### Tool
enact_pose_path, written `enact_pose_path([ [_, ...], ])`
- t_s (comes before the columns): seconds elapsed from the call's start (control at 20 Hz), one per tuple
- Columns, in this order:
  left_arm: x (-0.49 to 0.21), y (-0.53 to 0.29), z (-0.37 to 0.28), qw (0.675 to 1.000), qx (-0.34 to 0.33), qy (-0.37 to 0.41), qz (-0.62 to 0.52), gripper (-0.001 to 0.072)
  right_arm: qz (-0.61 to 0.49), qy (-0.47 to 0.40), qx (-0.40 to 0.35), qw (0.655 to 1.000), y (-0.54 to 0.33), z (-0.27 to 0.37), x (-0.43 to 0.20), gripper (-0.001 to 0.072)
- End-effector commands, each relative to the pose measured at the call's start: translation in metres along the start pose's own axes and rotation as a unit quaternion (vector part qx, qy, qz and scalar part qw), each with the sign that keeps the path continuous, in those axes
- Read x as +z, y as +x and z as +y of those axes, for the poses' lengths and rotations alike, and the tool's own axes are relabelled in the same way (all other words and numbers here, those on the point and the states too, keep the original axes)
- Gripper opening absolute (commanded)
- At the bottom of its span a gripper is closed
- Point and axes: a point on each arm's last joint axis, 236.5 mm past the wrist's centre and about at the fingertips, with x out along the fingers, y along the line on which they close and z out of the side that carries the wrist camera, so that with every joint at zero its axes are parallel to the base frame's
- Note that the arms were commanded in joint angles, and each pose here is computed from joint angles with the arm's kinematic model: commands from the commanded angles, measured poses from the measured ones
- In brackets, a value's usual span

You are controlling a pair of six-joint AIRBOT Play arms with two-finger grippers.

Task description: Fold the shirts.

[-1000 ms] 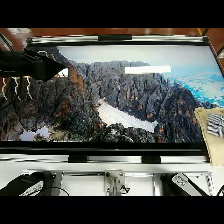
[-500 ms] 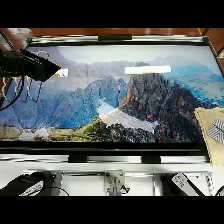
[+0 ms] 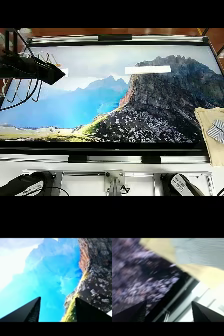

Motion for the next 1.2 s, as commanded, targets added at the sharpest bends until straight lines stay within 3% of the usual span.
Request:
enact_pose_path([
  [0.0, -0.013, 0.024, 0.007, 0.999, -0.004, -0.038, 0.031, 0.0387, 0.023, -0.102, 0.12, 0.987, 0.053, 0.131, -0.032, 0.0679],
  [0.15, -0.052, 0.054, 0.014, 0.989, 0.009, -0.092, 0.119, 0.038, 0.017, -0.233, 0.158, 0.959, 0.087, 0.236, -0.071, 0.0679],
  [0.3, -0.124, 0.082, 0.041, 0.951, 0.1, -0.105, 0.273, 0.0383, 0.081, -0.378, 0.112, 0.915, 0.132, 0.278, -0.151, 0.0679],
  [0.35, -0.144, 0.09, 0.039, 0.936, 0.108, -0.111, 0.316, 0.043, 0.104, -0.404, 0.104, 0.903, 0.145, 0.285, -0.172, 0.0679],
  [0.4, -0.156, 0.097, 0.034, 0.928, 0.103, -0.108, 0.342, 0.0493, 0.115, -0.417, 0.1, 0.896, 0.153, 0.289, -0.184, 0.0679],
  [0.5, -0.156, 0.109, 0.027, 0.93, 0.098, -0.096, 0.341, 0.0503, 0.107, -0.433, 0.094, 0.89, 0.159, 0.293, -0.186, 0.0679],
  [0.65, -0.134, 0.124, 0.022, 0.949, 0.096, -0.082, 0.29, 0.0503, 0.063, -0.443, 0.07, 0.892, 0.162, 0.29, -0.162, 0.0679],
  [1.15, -0.134, 0.127, 0.024, 0.949, 0.098, -0.078, 0.288, 0.0502, 0.045, -0.451, 0.049, 0.89, 0.164, 0.285, -0.15, 0.0679],
])
